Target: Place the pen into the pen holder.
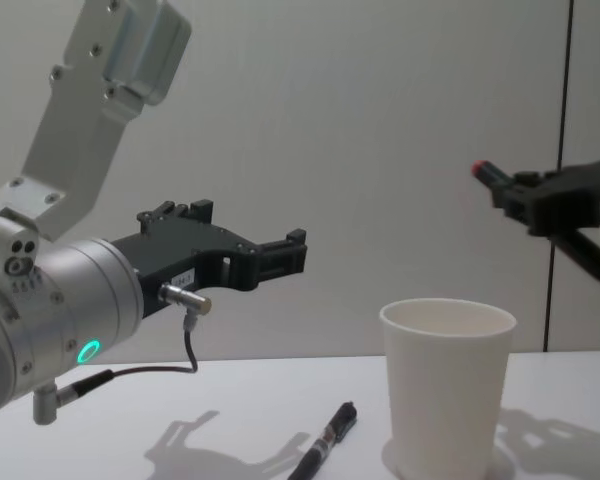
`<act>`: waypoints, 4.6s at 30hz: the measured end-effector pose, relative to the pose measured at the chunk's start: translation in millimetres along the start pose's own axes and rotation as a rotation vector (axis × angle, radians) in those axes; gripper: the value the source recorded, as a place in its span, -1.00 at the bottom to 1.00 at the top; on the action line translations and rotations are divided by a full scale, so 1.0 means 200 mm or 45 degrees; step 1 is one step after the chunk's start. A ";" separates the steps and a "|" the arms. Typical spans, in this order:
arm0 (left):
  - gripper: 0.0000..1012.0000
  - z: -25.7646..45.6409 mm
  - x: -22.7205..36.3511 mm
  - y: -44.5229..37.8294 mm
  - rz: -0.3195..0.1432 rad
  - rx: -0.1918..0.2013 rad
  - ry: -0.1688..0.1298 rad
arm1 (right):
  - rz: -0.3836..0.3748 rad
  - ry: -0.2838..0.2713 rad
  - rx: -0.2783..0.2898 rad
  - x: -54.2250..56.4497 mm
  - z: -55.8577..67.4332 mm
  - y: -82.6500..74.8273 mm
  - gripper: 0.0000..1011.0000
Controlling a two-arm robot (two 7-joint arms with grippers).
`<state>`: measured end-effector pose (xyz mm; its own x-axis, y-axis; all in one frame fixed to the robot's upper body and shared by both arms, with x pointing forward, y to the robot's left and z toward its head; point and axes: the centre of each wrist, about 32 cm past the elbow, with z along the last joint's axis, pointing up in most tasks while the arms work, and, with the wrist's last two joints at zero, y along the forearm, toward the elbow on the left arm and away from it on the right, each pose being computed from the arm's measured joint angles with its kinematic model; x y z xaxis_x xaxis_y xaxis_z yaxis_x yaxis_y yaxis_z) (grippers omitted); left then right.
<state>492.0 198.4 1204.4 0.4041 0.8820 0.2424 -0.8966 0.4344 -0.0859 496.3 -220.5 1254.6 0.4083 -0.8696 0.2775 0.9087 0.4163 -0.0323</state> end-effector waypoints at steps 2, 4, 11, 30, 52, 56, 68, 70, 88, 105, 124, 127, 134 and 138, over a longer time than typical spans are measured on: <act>0.98 0.000 0.000 0.000 0.000 0.000 0.000 | 0.013 -0.004 0.022 -0.02 -0.01 0.01 -0.63; 0.98 0.000 0.000 0.000 0.000 0.000 0.000 | 0.030 -0.006 0.055 -0.04 -0.01 0.02 -0.63; 0.98 0.000 0.000 0.000 0.000 0.000 0.000 | 0.070 -0.020 0.179 -0.11 0.00 0.07 -0.63; 0.98 0.000 0.000 0.000 0.000 0.000 0.000 | 0.113 -0.030 0.340 -0.27 -0.01 0.18 -0.63; 0.98 0.000 0.000 0.000 0.000 0.000 0.000 | 0.151 0.084 0.285 -0.33 -0.15 0.21 -0.63; 0.98 0.000 0.000 0.000 0.000 0.000 0.000 | 0.165 0.102 0.273 -0.35 -0.17 0.21 -0.63; 0.98 0.000 0.000 0.000 0.000 0.000 0.000 | 0.177 0.133 0.221 -0.35 -0.25 0.18 -0.63; 0.98 0.000 0.000 0.000 0.000 0.000 0.000 | 0.176 0.135 0.213 -0.35 -0.26 0.17 -0.63; 0.98 0.000 0.000 0.000 0.000 0.000 0.000 | 0.158 0.147 0.176 -0.34 -0.33 0.13 -0.59; 0.98 0.000 0.000 0.000 0.000 0.000 0.000 | 0.154 0.148 0.168 -0.34 -0.34 0.12 0.44; 0.98 0.000 0.000 0.000 0.000 0.000 0.000 | 0.169 0.168 0.172 -0.34 -0.35 0.10 0.98; 0.98 0.000 0.000 0.000 0.000 0.000 0.000 | 0.178 0.189 0.197 -0.34 -0.35 0.09 0.98; 0.98 0.000 0.000 0.000 0.000 0.000 0.000 | 0.188 0.247 0.290 -0.32 -0.32 0.05 0.98; 0.98 0.000 0.000 0.000 0.000 0.000 0.000 | 0.185 0.282 0.360 -0.30 -0.29 0.02 0.98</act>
<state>492.0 198.4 1204.4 0.4040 0.8820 0.2425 -0.8967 0.4343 -0.0859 480.4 -182.9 1182.3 0.5684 -0.8194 0.0747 0.7924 0.5696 0.2185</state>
